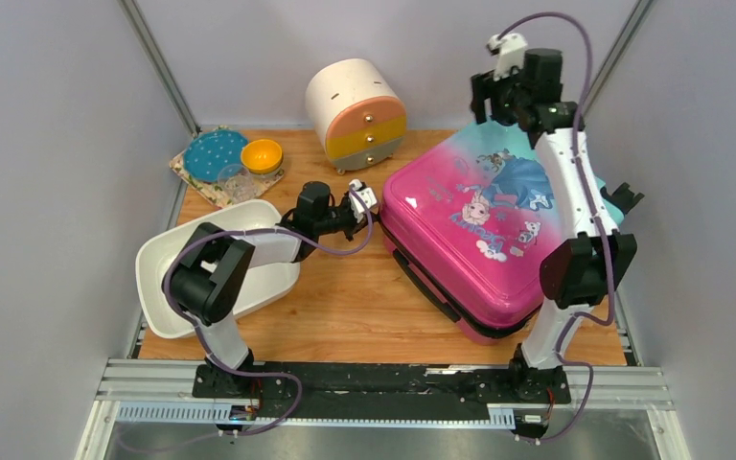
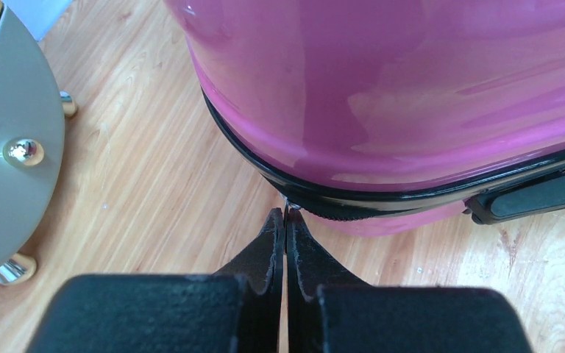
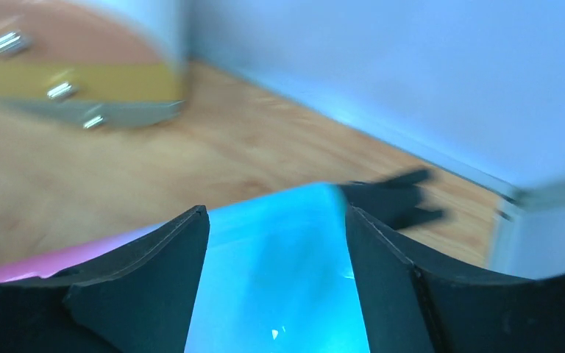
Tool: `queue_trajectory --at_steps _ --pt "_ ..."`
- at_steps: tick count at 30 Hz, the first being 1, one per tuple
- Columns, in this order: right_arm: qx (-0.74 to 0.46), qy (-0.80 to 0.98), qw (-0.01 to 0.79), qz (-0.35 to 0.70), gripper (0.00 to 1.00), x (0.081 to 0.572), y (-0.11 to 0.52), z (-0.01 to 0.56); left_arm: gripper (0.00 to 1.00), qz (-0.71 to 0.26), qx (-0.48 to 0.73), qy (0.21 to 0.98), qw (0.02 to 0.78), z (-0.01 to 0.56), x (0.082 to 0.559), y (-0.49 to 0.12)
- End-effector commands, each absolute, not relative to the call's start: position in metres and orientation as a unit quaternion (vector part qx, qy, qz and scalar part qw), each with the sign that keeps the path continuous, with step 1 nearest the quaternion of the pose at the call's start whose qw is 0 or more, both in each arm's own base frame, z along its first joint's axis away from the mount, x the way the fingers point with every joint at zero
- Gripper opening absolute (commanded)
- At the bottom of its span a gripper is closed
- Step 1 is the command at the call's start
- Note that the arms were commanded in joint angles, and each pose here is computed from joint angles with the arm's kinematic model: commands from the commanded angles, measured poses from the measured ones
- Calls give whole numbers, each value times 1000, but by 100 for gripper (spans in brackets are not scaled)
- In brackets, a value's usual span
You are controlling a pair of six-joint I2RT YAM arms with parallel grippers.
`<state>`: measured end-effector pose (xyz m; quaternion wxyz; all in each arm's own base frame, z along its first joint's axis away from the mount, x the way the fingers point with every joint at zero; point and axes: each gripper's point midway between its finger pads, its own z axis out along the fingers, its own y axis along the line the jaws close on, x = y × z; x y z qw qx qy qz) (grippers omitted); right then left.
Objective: Open, take out, and arrange the luggage
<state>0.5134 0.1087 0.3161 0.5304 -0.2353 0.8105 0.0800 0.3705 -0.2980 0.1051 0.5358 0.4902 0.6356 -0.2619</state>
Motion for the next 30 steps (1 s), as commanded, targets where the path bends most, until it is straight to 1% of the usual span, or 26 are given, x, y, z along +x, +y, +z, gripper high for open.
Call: queue_trajectory --at_steps 1,2,3,5,6,8,9,10,11,12,13,14,15,16,17,18,19,20,21,22,23,24,27,30 --pt "-28 832 551 -57 74 547 -12 336 0 -242 506 565 605 154 392 -306" --pt "7 833 546 -88 73 549 -57 334 0 -243 508 565 604 152 391 -306" --pt "14 834 542 -100 72 560 -71 327 0 -242 509 563 605 153 391 -306" --pt "26 839 526 -137 71 566 -100 314 0 -234 503 569 607 153 395 -304" --pt "23 848 509 -148 70 573 -107 295 0 -231 498 575 607 152 397 -303" --pt "23 857 480 -186 70 571 -128 277 0 -220 483 596 603 151 405 -298" --pt "27 863 468 -188 71 567 -134 270 0 -220 478 600 602 151 407 -295" --pt "22 879 446 -170 73 556 -134 260 0 -226 475 603 600 151 406 -294" --pt "41 883 440 -158 74 546 -146 261 0 -225 475 604 599 150 404 -293" --pt "38 883 450 -130 75 533 -142 278 0 -227 476 603 599 150 402 -293" --pt "44 895 429 -113 75 514 -142 273 0 -235 479 603 594 146 397 -294" --pt "58 896 427 -108 75 497 -153 279 0 -239 480 600 593 146 395 -294" --pt "53 885 451 -98 75 475 -149 310 0 -243 481 599 592 146 393 -294" --pt "54 884 452 -101 75 459 -152 318 0 -249 481 601 589 143 391 -295" --pt "66 890 436 -111 75 436 -167 311 0 -251 480 601 587 143 390 -295" --pt "69 877 460 -122 75 410 -168 339 0 -252 481 602 586 142 389 -296" --pt "72 880 454 -123 75 392 -172 337 0 -253 481 603 584 140 389 -297" --pt "87 889 431 -130 74 369 -185 322 0 -254 482 603 583 139 388 -297" --pt "76 887 427 -161 74 345 -190 329 0 -252 483 604 581 138 389 -297" --pt "78 892 412 -167 74 329 -194 321 0 -251 483 604 582 139 388 -297" --pt "95 907 374 -168 74 304 -205 294 0 -250 484 604 582 138 389 -297" --pt "85 910 365 -177 73 285 -205 292 0 -249 485 604 581 137 388 -298" --pt "112 935 296 -161 72 233 -210 244 0 -245 487 603 583 138 389 -298" --pt "124 953 248 -124 69 198 -200 202 0 -242 489 599 585 140 391 -298"
